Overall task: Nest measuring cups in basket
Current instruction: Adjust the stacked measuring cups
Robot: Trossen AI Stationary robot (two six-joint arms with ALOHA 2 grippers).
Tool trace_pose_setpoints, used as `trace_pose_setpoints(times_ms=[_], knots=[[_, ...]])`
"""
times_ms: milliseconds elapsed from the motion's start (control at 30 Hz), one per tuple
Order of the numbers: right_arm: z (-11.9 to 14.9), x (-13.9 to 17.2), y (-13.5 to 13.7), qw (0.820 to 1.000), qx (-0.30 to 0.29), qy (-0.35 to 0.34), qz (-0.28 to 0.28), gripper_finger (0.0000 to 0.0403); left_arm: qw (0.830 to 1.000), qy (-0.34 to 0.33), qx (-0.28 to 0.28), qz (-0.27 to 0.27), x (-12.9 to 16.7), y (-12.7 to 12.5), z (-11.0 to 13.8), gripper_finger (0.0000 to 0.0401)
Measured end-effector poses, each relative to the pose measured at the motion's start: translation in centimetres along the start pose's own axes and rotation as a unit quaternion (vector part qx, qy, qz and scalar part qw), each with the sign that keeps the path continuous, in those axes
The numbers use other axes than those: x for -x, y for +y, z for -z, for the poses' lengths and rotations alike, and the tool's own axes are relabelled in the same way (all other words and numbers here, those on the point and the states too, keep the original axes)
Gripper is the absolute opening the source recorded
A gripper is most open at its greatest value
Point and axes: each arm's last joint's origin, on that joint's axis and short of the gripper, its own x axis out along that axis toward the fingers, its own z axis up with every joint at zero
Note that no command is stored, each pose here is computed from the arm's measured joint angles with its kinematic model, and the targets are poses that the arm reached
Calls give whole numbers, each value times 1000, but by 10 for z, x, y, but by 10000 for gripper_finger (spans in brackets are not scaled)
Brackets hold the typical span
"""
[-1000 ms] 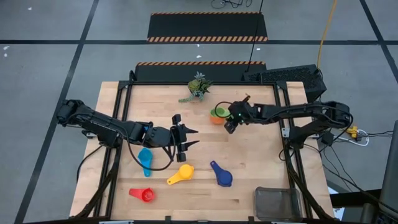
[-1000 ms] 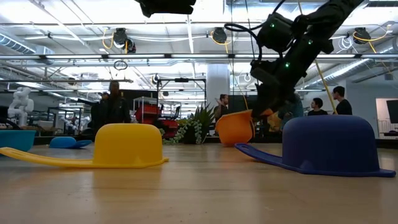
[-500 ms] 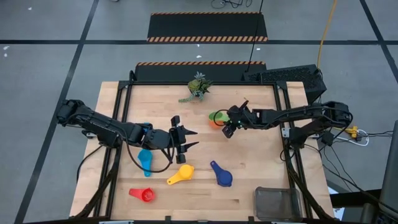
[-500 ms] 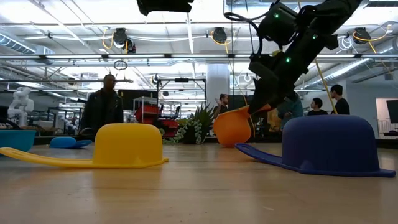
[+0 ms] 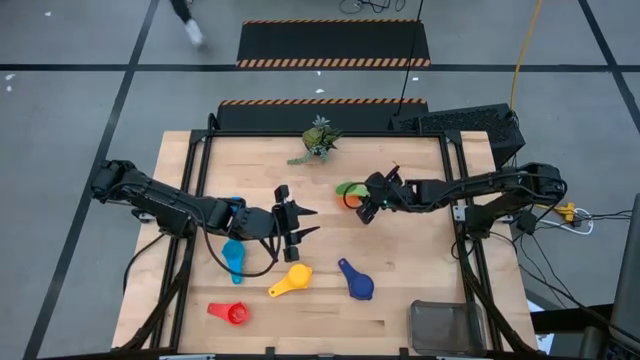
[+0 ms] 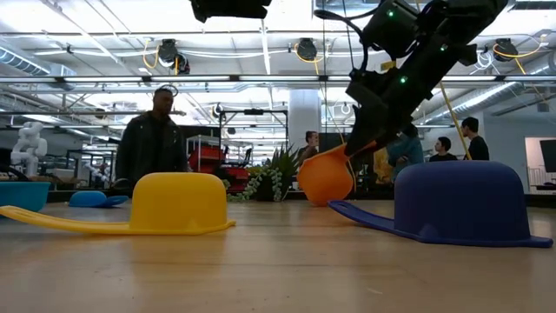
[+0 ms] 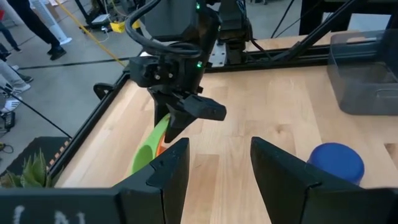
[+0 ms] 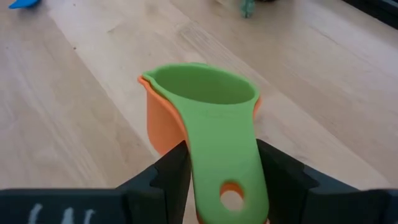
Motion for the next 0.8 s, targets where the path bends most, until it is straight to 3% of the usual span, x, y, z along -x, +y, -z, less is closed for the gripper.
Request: trace_pose_setpoints(times_ms=[600, 800], knots=[[10, 4, 10, 999, 7, -28, 14, 152, 1000, 0, 4, 0, 0, 0, 0, 175], [23, 1, 12, 999, -3, -48, -6, 152, 1000, 0, 5, 1, 0, 0, 0, 175]])
